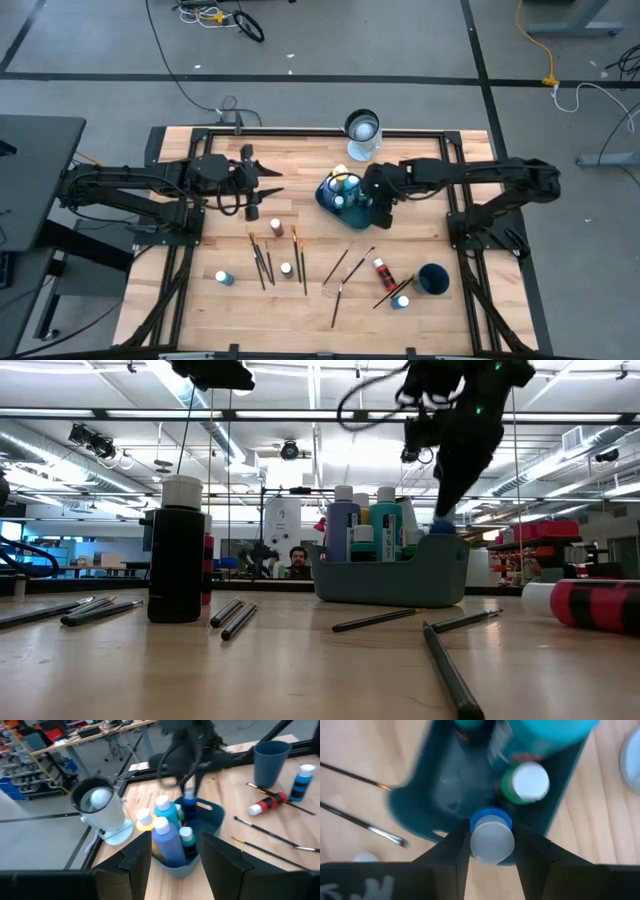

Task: Pick & Place Paint Supplies
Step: Put the blue paint bottle into the green bin, then put the red paint bottle into the green bin

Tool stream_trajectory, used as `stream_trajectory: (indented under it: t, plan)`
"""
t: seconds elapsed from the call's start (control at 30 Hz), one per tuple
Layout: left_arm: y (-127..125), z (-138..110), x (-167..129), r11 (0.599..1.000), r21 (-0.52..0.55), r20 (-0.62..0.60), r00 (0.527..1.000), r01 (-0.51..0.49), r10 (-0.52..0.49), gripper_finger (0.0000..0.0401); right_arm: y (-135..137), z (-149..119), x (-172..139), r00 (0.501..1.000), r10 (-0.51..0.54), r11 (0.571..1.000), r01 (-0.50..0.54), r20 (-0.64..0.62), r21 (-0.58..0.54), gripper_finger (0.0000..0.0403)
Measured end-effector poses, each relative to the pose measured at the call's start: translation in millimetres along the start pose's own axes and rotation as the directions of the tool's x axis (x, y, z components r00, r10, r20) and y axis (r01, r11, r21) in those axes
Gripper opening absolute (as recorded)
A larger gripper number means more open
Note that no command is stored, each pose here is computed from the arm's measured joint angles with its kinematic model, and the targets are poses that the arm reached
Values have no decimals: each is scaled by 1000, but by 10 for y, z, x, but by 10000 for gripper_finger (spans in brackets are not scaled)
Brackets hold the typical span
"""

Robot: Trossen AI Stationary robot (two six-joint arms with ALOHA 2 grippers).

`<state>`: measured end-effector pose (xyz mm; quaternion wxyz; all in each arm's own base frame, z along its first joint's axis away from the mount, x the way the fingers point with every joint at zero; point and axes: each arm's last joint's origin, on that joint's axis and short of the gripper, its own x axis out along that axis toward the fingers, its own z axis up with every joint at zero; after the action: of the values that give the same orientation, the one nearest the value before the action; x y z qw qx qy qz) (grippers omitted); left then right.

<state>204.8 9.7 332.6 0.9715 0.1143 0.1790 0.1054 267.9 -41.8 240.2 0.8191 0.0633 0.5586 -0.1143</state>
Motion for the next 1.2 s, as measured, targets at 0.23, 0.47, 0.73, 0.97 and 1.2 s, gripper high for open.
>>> stream_trajectory:
  t: [0.23,0.47,0.73,0.97,1.2]
  plan:
    - [-6,0,0,1000,2,3,1000,19,-19,171,-131,41,248,997,-20,999,22,-77,24,125]
    - [-9,-17,0,1000,5,-15,1000,22,-22,171,-200,66,278,998,-20,999,23,-66,32,133]
    - [-9,-17,0,1000,3,-15,1000,22,-22,171,-246,52,290,992,-100,995,100,-76,-3,166]
    - [-8,-17,0,1000,3,-15,1000,22,-22,171,-215,26,201,992,-109,994,109,-68,-10,186]
    - [-9,-16,0,1000,-11,-14,1000,22,-22,171,-114,67,-32,997,-74,997,74,-34,-3,190]
